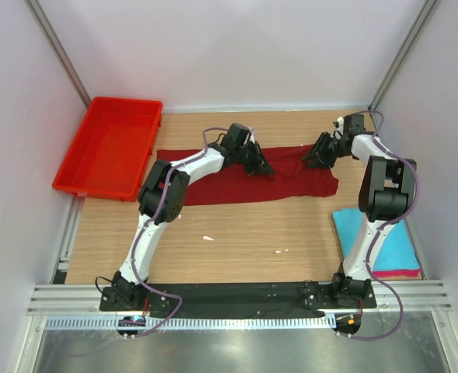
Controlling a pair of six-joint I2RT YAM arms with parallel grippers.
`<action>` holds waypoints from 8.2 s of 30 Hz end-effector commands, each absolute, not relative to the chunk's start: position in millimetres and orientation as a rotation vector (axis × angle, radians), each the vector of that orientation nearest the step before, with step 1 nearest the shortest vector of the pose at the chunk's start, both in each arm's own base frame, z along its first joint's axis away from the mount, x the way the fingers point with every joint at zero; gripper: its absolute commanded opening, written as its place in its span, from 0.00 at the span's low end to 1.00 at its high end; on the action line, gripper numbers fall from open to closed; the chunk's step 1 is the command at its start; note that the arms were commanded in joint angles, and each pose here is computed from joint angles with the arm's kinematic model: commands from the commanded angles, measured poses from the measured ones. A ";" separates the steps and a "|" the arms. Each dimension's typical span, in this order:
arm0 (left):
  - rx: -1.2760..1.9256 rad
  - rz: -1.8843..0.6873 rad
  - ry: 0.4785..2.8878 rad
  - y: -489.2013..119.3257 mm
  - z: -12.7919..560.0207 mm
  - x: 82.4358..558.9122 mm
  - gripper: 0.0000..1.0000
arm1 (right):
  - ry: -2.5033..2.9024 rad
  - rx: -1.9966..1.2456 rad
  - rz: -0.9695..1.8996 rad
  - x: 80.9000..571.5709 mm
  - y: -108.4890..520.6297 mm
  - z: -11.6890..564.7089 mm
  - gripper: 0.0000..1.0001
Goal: Fold and stack the t-shirts
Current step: Fold the tshirt
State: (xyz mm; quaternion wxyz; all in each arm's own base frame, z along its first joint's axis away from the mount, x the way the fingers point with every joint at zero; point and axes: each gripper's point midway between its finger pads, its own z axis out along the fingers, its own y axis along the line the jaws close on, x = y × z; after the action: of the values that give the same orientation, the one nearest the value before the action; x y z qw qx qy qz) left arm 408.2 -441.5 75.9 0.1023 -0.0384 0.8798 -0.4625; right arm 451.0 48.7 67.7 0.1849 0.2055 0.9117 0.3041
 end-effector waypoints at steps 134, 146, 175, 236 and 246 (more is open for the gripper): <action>-0.416 -1.575 2.581 -413.2 103.8 399.7 0.00 | 2.672 0.919 0.824 417.6 39.5 121.1 0.01; -0.377 -1.571 2.723 -418.9 84.2 357.7 0.00 | 2.746 0.907 0.647 376.7 26.8 106.3 0.01; -0.107 -1.318 2.691 -400.7 110.1 363.5 0.39 | 2.664 0.716 0.548 410.4 8.3 92.9 0.48; -0.353 -1.370 2.656 -408.6 60.1 423.4 0.17 | 2.628 0.736 0.777 493.1 23.9 57.4 0.30; -0.344 -1.384 2.652 -408.0 63.2 420.3 0.18 | 2.641 0.680 0.796 467.9 29.8 60.7 0.31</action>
State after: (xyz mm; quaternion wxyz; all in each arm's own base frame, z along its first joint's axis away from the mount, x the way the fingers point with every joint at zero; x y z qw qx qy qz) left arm 417.2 -402.7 48.1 0.0580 -0.1247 0.8901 -0.4345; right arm 465.1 27.7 29.9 0.1126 0.2611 0.9212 0.2655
